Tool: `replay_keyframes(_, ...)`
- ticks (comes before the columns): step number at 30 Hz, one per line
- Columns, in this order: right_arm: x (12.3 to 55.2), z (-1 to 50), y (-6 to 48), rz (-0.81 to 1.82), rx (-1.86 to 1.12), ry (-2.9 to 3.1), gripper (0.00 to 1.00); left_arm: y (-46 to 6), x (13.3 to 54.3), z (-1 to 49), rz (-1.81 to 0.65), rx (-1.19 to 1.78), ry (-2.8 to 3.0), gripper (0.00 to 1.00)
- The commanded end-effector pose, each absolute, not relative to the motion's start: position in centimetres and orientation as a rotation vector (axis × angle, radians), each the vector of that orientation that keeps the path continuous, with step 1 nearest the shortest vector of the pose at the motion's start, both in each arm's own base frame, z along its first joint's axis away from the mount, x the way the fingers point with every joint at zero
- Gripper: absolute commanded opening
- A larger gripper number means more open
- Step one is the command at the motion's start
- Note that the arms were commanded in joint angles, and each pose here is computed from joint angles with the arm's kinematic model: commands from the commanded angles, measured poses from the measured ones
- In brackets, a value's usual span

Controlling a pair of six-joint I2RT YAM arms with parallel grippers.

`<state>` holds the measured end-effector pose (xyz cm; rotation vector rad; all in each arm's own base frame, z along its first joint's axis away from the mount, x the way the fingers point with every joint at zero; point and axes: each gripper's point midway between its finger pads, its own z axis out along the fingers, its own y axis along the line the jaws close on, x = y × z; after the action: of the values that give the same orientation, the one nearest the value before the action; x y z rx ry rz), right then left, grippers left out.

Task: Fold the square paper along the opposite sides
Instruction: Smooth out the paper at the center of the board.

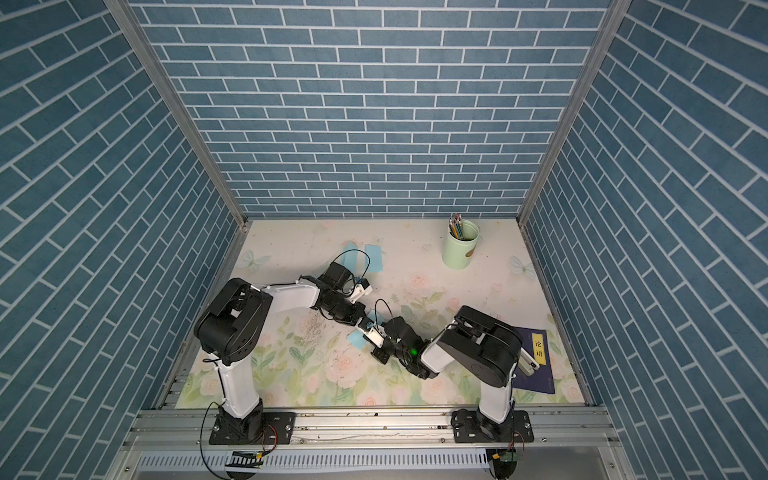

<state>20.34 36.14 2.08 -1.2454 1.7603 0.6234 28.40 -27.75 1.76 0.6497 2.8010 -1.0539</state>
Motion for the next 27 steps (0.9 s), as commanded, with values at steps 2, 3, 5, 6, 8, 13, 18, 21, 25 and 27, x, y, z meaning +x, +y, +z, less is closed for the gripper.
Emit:
replay_keyframes(2, 16.6, -3.8, 33.8, 0.57, -1.425, 1.921, 0.0, -24.1, 28.6, -2.4, -0.782, 0.572, 2.943, 0.0)
replay_keyframes(3, 16.2, -4.1, 33.7, 0.571, -1.436, 1.928, 0.0, -24.1, 28.7, -2.4, -0.779, 0.571, 2.941, 0.0)
replay_keyframes(5, 15.6, -4.6, 33.6, 0.575, -1.45, 1.936, 0.0, -24.0, 28.7, -2.3, -0.776, 0.568, 2.942, 0.0)
replay_keyframes(6, 15.3, -4.9, 33.5, 0.579, -1.456, 1.944, 0.0, -23.9, 28.7, -2.3, -0.774, 0.565, 2.944, 0.0)
replay_keyframes(8, 14.8, -5.4, 33.3, 0.586, -1.46, 1.958, 0.0, -23.8, 28.7, -2.3, -0.769, 0.565, 2.946, 0.0)
replay_keyframes(13, 13.8, -5.8, 32.9, 0.589, -1.473, 1.977, 0.0, -23.6, 28.7, -2.1, -0.762, 0.568, 2.943, 0.0)
replay_keyframes(18, 13.2, -6.0, 32.6, 0.601, -1.484, 1.985, 0.0, -23.7, 28.9, -2.0, -0.766, 0.564, 2.94, 0.0)
replay_keyframes(21, 13.1, -6.0, 32.5, 0.606, -1.485, 1.979, 0.0, -23.7, 29.0, -2.0, -0.768, 0.561, 2.937, 0.0)
replay_keyframes(25, 13.5, -4.4, 32.9, 0.629, -1.46, 1.933, 0.0, -23.9, 29.1, -2.0, -0.782, 0.557, 2.934, 0.0)
replay_keyframes(27, 15.1, -0.7, 33.3, 0.659, -1.368, 1.854, 0.0, -23.9, 28.9, -2.0, -0.791, 0.549, 2.938, 0.0)
